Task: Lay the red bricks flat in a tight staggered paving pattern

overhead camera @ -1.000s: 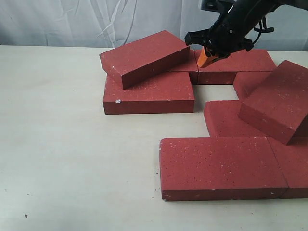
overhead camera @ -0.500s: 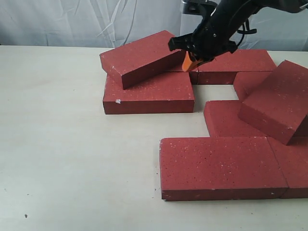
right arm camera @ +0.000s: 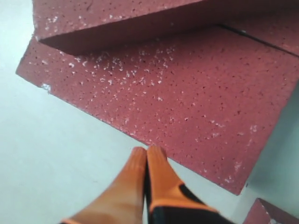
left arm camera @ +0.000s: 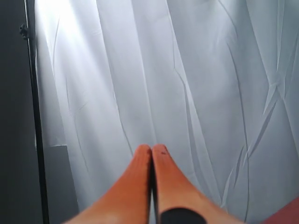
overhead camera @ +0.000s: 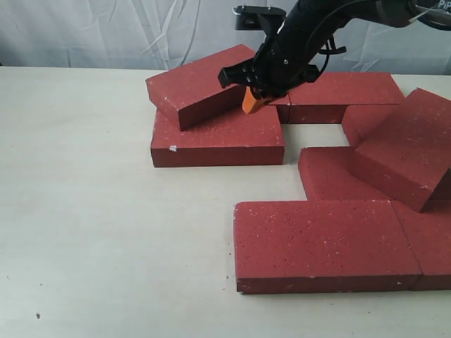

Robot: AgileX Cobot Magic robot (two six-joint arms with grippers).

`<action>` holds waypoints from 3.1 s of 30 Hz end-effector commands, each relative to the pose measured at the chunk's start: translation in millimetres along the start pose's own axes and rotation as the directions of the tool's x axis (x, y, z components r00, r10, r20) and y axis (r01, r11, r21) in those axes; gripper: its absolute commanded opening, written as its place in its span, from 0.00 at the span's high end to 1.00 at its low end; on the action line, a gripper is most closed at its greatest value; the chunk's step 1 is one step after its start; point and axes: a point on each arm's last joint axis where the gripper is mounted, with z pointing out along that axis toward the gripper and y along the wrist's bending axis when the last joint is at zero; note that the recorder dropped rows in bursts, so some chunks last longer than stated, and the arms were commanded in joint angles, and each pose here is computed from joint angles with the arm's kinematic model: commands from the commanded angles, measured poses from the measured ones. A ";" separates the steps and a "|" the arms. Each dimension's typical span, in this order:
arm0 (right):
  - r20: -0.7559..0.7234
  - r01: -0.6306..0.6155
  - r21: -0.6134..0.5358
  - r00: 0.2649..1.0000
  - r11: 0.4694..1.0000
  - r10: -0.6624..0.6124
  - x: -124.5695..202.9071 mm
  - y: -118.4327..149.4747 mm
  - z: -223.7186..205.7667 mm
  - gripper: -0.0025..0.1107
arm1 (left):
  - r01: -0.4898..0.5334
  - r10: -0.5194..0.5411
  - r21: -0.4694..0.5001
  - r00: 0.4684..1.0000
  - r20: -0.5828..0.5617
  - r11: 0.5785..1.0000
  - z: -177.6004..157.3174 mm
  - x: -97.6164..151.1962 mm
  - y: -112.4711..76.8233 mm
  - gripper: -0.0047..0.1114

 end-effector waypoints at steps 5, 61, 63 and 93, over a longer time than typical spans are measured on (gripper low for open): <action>0.002 0.019 0.028 1.000 0.999 -0.019 -0.1 -4.7 5.6 0.98 | -0.004 0.004 -0.002 0.999 0.048 1.000 -0.6 -3.7 0.0 0.96; 0.119 0.033 0.077 0.992 0.996 -0.042 -10.9 -8.8 4.7 0.98 | 0.141 -0.155 -0.137 0.127 -0.980 0.981 183.2 76.8 16.4 0.96; 0.119 0.033 0.077 0.992 0.996 -0.042 -10.9 -8.8 4.7 0.98 | 0.168 -0.144 -0.127 0.098 -0.985 0.978 199.4 91.2 13.8 0.96; 0.076 0.032 0.068 0.996 0.997 -0.037 -7.3 -7.9 4.7 0.98 | 0.414 0.031 0.003 -0.061 -0.998 0.910 285.9 253.8 -159.9 0.96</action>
